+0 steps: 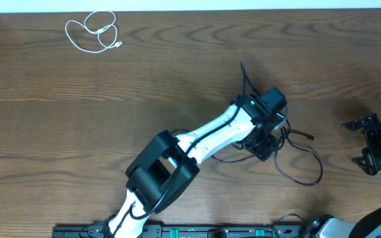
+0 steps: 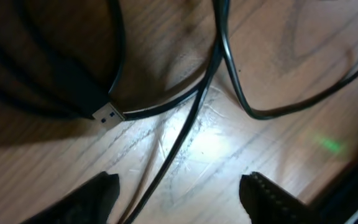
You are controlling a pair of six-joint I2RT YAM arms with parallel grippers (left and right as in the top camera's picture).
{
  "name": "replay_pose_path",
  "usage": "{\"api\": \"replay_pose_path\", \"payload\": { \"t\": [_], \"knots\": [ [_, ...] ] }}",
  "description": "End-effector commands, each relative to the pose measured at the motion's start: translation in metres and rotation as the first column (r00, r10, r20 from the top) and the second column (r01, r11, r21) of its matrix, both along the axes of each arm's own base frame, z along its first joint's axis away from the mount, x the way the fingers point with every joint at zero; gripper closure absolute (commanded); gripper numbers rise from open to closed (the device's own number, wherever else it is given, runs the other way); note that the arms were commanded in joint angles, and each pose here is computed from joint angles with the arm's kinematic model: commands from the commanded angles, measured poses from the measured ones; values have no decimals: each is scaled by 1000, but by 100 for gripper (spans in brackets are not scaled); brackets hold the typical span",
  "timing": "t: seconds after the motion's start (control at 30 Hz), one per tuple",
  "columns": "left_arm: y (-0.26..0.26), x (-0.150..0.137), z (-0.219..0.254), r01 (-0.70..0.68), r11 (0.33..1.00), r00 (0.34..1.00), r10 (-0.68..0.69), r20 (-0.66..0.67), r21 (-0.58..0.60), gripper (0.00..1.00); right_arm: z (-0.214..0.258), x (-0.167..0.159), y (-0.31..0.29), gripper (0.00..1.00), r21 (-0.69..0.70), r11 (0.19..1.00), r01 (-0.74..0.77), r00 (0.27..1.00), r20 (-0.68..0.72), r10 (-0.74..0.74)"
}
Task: Untangle cables
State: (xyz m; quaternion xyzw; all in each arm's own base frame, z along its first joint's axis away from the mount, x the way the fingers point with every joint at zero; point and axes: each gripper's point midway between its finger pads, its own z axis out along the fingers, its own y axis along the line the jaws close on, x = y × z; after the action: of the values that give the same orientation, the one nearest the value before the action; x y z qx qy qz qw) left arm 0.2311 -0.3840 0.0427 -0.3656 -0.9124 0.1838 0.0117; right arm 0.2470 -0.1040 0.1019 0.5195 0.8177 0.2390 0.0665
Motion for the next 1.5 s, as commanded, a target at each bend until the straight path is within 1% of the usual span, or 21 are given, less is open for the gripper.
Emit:
{"api": "replay_pose_path", "payload": {
  "t": [0.0,0.1,0.17,0.23,0.37,0.5,0.57,0.6,0.67,0.77,0.8,0.87,0.93,0.97,1.03,1.13,1.27,1.3,1.33,1.47],
  "knots": [
    [-1,2,-11,-51,999,999,51,-16,16,41,0,-2,-1,1,-5,1000,11,1000,-7,-11],
    [-5,-5,-18,-40,999,998,41,-57,8,41,0,-2,-1,1,-5,1000,11,1000,-7,-11],
    [-7,-7,-19,-33,999,998,34,-56,7,41,0,-2,-1,1,-5,1000,11,1000,-7,-11],
    [-13,-6,-20,-25,1000,999,25,-38,-14,46,0,-2,-1,1,-5,1000,11,1000,-7,-11],
    [-19,-2,-25,-25,999,1000,24,-17,-41,46,0,-3,0,1,0,1000,10,1000,-13,-10],
    [-14,-5,-36,-25,999,999,25,-32,-20,46,0,-5,2,1,7,1000,10,1000,-21,-10],
    [-13,-8,-39,-27,999,999,27,-46,-16,53,0,-5,2,1,7,1000,10,1000,-21,-10],
    [-14,-10,-38,-28,999,998,27,-59,-24,54,0,-5,2,1,7,1000,11,1000,-21,-11],
    [-17,-13,-36,-25,999,997,21,-76,-43,55,0,-5,1,1,7,1000,11,1000,-21,-11],
    [-17,-12,-37,-25,999,997,22,-71,-41,57,0,-5,2,1,7,1000,11,1000,-21,-11],
    [-16,-12,-38,-25,999,997,23,-68,-40,60,0,-5,2,1,7,1000,10,1000,-21,-10],
    [-16,-11,-39,-26,999,998,23,-63,-41,73,0,-6,2,1,9,1000,10,1000,-24,-10],
    [-17,-10,-39,-27,999,998,24,-61,-44,82,0,-6,2,1,10,1000,10,1000,-25,-10],
    [-17,-9,-38,-29,998,998,26,-58,-48,92,0,-6,3,1,12,1000,10,1000,-27,-10],
    [-18,-5,-32,-56,997,997,53,-62,-51,92,0,-6,3,1,12,1000,10,1000,-27,-10],
    [-17,4,-11,-89,993,994,84,-63,-72,93,0,-8,4,1,17,1000,10,999,-33,-9],
    [-13,19,49,-130,977,991,130,-7,-168,93,1,-14,13,1,38,998,-43,998,-40,44],
    [-12,22,79,-129,966,990,139,29,-225,93,2,-14,17,1,39,995,-97,995,-18,98],
    [-11,23,107,-120,952,987,144,67,-281,93,3,-14,19,1,36,992,-119,993,-6,120],
    [-5,18,206,-55,878,964,171,204,-475,93,7,-7,32,1,27,969,-244,968,66,242]
  ]
}}
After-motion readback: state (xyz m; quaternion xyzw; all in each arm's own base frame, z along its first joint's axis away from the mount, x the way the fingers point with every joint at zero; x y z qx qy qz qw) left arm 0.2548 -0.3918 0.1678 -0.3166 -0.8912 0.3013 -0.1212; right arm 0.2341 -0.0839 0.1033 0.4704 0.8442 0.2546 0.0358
